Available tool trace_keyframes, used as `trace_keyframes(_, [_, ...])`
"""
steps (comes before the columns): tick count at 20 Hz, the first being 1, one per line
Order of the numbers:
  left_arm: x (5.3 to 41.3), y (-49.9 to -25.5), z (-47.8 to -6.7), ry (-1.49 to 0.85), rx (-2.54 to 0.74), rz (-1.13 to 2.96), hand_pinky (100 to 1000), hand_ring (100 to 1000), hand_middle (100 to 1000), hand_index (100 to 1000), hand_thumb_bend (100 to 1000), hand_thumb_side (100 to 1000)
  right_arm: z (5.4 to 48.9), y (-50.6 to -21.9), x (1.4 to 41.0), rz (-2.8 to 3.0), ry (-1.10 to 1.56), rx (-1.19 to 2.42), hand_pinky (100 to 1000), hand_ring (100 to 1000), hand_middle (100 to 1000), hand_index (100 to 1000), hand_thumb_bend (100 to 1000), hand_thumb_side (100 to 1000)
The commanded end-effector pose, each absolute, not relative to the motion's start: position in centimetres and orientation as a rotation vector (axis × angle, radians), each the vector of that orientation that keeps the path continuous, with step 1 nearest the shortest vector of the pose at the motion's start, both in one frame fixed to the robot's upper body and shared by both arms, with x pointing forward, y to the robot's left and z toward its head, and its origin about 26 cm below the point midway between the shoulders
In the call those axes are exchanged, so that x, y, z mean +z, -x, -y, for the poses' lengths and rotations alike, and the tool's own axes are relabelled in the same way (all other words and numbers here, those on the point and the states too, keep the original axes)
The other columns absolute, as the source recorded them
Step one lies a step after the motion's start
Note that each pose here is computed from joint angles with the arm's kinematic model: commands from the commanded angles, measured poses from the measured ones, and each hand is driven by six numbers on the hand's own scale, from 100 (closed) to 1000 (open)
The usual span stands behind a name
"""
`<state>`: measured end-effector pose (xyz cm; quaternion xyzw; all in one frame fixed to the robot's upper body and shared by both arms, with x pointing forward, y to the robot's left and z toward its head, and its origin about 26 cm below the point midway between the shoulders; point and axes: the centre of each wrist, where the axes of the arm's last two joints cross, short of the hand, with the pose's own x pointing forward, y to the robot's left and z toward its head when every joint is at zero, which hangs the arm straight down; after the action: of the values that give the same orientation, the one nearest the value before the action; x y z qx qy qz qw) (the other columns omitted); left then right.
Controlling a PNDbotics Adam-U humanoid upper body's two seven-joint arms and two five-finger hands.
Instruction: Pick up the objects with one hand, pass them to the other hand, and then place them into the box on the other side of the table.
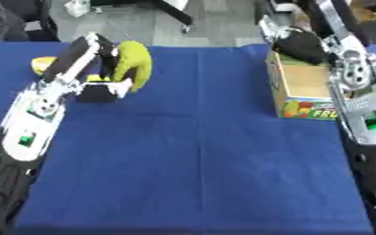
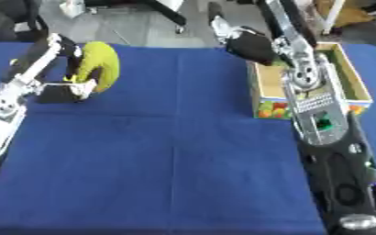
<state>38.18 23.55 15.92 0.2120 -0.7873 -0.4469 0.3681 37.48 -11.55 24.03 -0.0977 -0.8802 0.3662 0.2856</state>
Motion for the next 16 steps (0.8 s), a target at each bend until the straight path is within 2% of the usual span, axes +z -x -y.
trace_keyframes(1, [16.6, -38.6, -22.0, -0.530, -1.186, 2.077, 513, 229, 196, 333, 100, 188, 8.4, -36.6, 24.9, 2.390, 0.239, 1.100, 810, 753, 818, 922, 168, 388])
trace_keyframes(7, [15.8, -39.1, -19.8, -0.452, -1.195, 2.139, 517, 233, 200, 337, 100, 199, 4.3, -35.4, 24.8, 2.413, 0.144, 1.253, 811, 754, 820, 926, 175, 391])
trace_keyframes(16, [15.3, -39.4, -18.9, -0.429, -1.174, 2.197, 520, 235, 202, 337, 100, 193, 3.4, -35.3, 24.2, 2.386, 0.095, 1.297, 810, 753, 820, 926, 191, 397])
